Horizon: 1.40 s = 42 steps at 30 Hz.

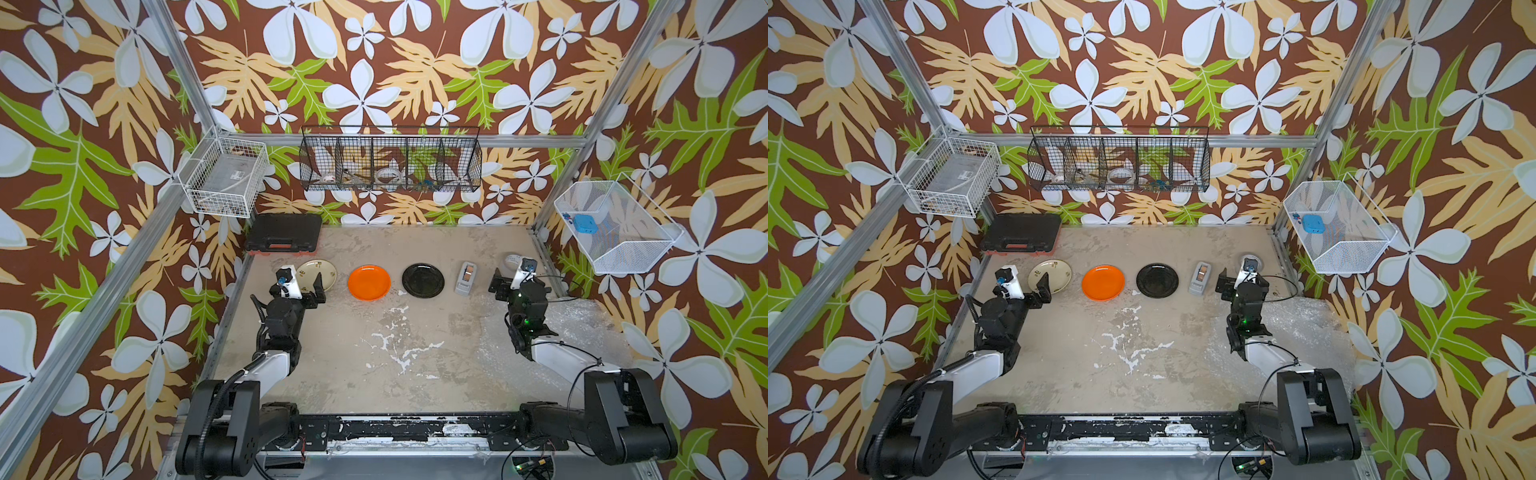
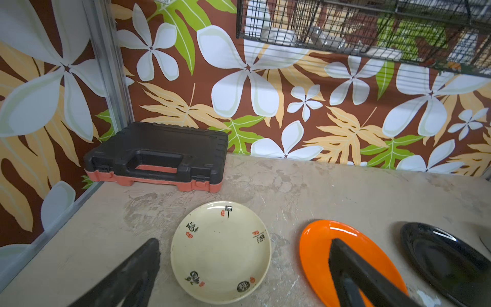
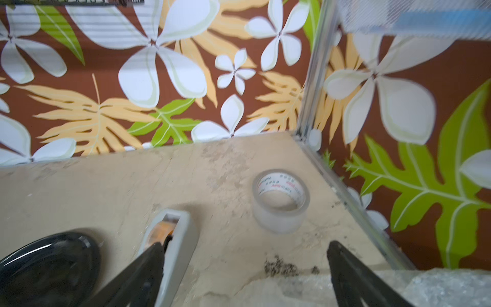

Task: Wrap dinner plates in bubble wrap
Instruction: Move the bubble wrap to the center of the board.

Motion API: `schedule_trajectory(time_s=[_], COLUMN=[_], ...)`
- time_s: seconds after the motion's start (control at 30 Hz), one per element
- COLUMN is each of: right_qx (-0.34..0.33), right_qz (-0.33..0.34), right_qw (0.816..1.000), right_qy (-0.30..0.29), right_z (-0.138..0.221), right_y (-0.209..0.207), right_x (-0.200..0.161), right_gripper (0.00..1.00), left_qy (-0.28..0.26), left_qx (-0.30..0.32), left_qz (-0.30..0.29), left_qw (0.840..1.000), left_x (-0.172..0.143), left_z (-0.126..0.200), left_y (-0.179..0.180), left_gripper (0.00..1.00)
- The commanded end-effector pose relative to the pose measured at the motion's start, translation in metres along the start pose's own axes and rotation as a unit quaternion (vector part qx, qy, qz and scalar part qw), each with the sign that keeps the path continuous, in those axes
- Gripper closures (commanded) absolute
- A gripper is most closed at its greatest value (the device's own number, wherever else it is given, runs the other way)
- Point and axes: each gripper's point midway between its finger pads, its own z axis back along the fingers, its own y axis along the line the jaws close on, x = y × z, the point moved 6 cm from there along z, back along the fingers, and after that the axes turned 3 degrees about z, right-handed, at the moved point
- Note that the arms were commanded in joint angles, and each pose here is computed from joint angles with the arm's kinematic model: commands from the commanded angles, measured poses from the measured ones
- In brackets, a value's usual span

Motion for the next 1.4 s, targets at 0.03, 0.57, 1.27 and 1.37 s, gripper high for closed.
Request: schedule_trajectory(time_s=[0.03,0.57,1.27,1.37], right_qx=[0.08,-0.023,0.054,0.107], right_qz=[-0.084,-0.071,-0.11,-0.147], right_qw=[0.98,0.908,0.852,0.836], right_qy=[0.16,0.412,0.508,0.517], right_z=[0.005,0.01,0.011,0.022], right_y=[0.022,0.002,0.023,0.047], right_x=[-0.027,-0.092,-0.132,-0.135], right_gripper=[0.11,0.24,0.27,0.29], left_qy=[0.112,0.237,0.268,0.282], left_qx=[0.03,-0.081,-0.096,-0.123], left_qz=[0.047,0.132,0.128,0.135], left_qw=[0.992,0.959,0.95,0.942], left_x=[-0.016,-0.028,-0.037,-0.038], left_z=[-0.003,0.003,-0.004,-0.003], left_y=[-0.005,-0.043,-0.049,-0.06], left_gripper=[0.0,0.12,0.12,0.12])
